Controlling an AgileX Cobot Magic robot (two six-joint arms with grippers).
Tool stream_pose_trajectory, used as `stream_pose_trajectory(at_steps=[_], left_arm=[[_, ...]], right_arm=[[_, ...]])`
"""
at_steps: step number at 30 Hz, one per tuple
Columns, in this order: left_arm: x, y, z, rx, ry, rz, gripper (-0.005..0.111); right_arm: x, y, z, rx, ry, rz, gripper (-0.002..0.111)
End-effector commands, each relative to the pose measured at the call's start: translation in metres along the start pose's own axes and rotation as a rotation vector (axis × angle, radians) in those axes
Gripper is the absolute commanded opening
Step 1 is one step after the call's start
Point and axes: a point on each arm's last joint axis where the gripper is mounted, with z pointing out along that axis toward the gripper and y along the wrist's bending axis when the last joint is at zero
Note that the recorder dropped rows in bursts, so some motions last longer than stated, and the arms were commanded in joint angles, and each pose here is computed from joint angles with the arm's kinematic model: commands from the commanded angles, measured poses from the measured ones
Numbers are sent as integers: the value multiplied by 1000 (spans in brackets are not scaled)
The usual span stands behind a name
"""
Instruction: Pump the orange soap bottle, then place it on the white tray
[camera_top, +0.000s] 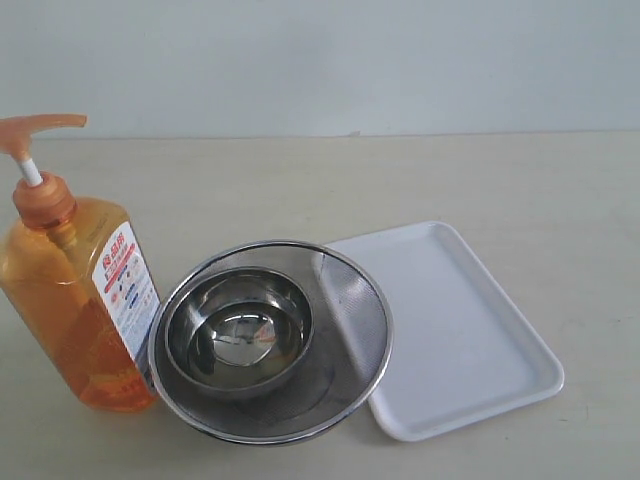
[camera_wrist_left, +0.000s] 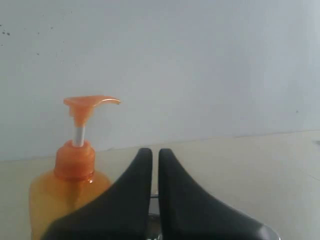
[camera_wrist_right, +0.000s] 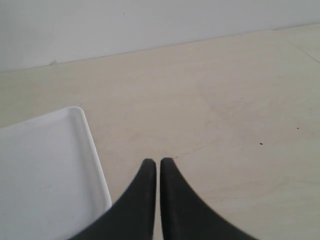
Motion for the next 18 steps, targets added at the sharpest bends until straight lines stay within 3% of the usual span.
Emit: stream_pose_trajectory(at_steps=[1,13,18], left_arm=[[3,1,0,-6,-1,-25,5],[15,9,2,-59,2,-88,5],[20,7,2,-27,12,-82,5]], right_arm=[[-1,0,0,0,-15,-5,0],[-1,0,0,0,-15,-5,0],[-1,0,0,0,-15,-5,0]])
